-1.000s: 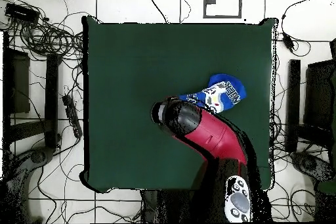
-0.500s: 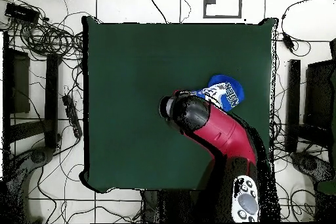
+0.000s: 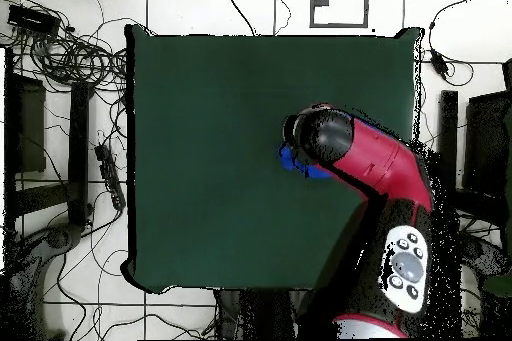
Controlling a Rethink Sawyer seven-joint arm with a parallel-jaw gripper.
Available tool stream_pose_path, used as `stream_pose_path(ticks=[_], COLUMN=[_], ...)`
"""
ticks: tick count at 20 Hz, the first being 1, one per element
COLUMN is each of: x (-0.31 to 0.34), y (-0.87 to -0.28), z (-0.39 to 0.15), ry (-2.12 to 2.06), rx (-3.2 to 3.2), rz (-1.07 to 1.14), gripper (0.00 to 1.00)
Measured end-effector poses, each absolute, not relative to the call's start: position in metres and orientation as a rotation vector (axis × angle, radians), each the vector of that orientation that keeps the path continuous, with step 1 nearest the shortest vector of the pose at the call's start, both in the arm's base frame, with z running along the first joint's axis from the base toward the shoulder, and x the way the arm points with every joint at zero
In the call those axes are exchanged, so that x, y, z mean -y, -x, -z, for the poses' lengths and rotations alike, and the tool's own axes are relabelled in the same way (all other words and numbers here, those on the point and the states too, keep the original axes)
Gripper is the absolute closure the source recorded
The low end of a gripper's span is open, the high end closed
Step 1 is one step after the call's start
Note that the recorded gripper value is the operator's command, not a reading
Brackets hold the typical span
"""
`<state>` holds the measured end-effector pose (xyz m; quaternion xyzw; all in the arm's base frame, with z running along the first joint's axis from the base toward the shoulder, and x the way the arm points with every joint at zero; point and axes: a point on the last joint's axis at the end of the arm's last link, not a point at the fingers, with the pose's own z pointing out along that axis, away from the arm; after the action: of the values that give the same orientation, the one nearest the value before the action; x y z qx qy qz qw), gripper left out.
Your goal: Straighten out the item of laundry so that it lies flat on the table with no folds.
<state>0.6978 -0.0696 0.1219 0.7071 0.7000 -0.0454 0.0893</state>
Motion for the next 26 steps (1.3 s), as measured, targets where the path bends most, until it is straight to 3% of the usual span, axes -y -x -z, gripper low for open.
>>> stream_pose_path(ticks=[9, 26], x=[0.121, 0.141], y=[-0.745, -0.818], z=[-0.145, -0.168], ry=[-2.142, -2.107], rx=[-2.075, -2.254], rz=[0.141, 0.33], gripper=[1.0, 1.0])
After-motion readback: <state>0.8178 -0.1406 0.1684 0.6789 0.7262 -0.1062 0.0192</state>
